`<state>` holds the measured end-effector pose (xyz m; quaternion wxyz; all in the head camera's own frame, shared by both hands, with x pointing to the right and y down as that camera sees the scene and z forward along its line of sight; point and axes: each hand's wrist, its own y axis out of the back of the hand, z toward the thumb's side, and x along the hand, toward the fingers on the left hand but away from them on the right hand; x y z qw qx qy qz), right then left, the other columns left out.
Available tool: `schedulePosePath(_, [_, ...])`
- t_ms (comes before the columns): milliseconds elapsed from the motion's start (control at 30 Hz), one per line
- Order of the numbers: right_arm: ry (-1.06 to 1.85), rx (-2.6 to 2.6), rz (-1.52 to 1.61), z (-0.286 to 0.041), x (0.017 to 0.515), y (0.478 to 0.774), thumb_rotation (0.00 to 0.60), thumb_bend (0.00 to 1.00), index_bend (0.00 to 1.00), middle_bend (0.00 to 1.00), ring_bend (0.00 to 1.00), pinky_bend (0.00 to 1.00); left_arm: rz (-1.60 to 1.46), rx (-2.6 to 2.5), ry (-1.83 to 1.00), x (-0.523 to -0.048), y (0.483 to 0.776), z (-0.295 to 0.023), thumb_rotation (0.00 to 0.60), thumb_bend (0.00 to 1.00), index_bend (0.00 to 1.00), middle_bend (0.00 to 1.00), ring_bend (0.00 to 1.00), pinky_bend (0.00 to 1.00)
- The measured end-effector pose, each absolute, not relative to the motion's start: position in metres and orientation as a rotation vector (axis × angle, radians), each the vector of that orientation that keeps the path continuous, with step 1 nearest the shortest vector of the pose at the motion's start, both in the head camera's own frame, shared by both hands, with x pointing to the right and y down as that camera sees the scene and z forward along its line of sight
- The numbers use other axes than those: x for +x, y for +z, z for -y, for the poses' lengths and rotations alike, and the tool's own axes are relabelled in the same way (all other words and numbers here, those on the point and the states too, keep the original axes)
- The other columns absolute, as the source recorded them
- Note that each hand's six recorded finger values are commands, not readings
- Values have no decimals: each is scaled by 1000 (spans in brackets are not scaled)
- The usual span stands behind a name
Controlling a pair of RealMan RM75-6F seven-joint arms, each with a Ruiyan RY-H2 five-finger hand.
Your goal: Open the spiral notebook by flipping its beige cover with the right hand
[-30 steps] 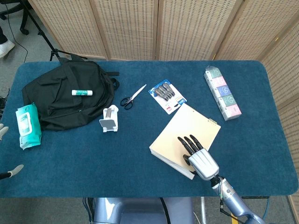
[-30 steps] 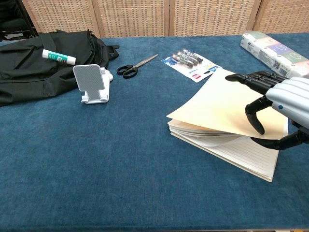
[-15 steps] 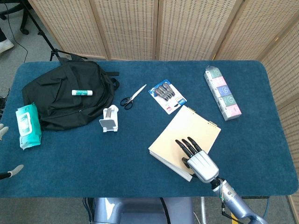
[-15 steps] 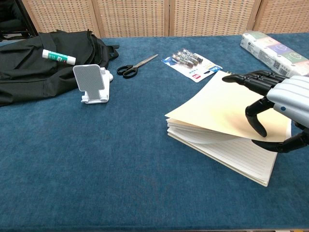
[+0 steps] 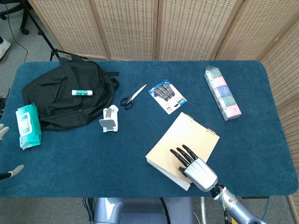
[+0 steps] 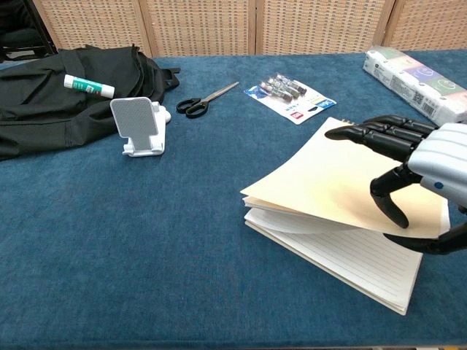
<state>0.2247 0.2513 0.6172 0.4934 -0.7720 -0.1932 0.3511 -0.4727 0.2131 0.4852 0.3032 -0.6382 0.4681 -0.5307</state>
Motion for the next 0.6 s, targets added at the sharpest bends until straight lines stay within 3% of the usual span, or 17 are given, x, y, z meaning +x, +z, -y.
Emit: schedulePosePath(600, [737,-1871,328,-274,213,601,600,1000,674,28,0,0,-1237,-1687,-1411,-472,486,-214,600,0,0,0,0,0])
